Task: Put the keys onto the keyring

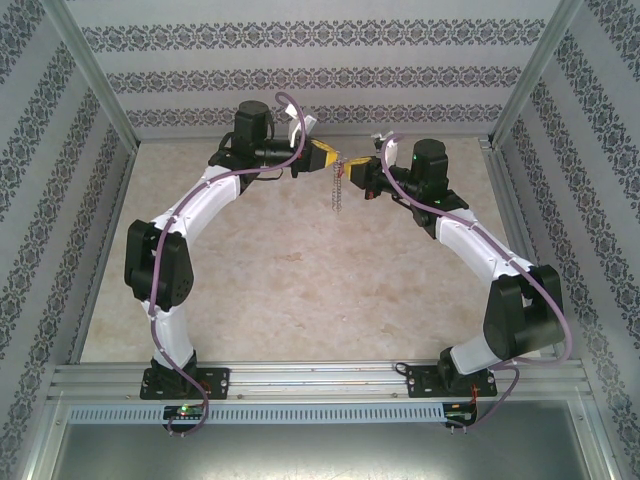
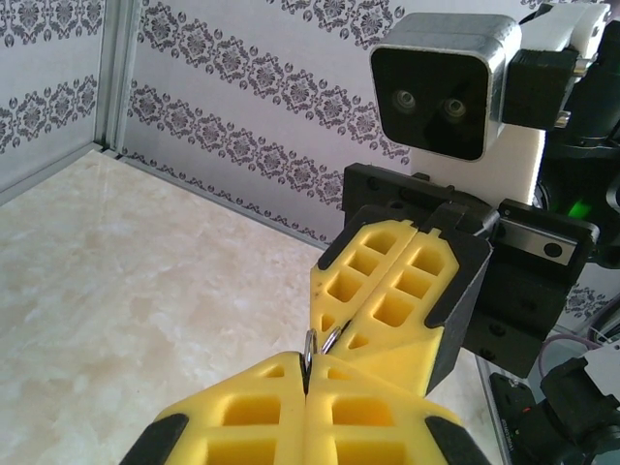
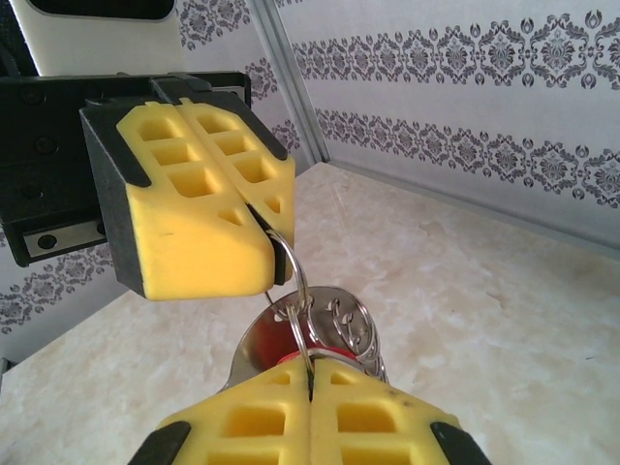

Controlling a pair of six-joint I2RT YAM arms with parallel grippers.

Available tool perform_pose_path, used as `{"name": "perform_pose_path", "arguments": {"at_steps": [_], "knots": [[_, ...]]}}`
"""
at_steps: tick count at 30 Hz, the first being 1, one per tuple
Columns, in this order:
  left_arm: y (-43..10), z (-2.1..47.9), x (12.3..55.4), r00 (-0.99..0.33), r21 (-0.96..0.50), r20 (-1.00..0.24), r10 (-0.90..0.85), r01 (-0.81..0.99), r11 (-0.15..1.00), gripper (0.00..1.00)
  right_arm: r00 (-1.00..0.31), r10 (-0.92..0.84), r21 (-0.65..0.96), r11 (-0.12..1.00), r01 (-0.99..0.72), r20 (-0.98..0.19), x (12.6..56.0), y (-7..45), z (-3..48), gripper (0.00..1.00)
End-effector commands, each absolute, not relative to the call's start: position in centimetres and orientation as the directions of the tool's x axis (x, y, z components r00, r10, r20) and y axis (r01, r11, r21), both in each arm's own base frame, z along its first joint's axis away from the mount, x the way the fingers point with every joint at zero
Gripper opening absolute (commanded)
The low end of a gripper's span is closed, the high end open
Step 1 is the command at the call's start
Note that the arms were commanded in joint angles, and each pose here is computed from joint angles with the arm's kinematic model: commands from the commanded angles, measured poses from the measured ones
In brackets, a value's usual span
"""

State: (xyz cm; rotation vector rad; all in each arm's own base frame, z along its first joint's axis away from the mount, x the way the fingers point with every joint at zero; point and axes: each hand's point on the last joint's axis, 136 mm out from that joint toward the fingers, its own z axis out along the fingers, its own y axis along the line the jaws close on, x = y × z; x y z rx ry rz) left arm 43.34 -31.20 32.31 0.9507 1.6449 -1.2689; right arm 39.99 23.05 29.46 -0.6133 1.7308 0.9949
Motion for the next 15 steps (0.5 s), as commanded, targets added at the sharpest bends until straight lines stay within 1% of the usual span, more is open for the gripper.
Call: {"name": "perform_pose_path", "arguments": {"at_steps": [1, 9, 15], "knots": [[-31.8, 35.4, 41.7, -0.284, -0.269, -0.956, 0.069, 0.946, 0.179, 0.00, -0.326, 0.033, 0.297, 0.507, -0.809, -0.945, 39.2, 23.9, 30.3, 0.00], [-32.0, 35.7, 41.6, -0.273, -0.256, -0.960, 0.069, 0.948, 0.191, 0.00, -0.310, -0.028, 0.245, 0.545, -0.802, -0.950, 38.8, 25.0, 29.1, 0.00], [-32.2, 35.5, 41.6, -0.274, -0.255, -0.959, 0.073, 0.947, 0.194, 0.00, -0.313, -0.035, 0.244, 0.546, -0.801, -0.949, 39.1, 25.4, 28.8, 0.00]]}}
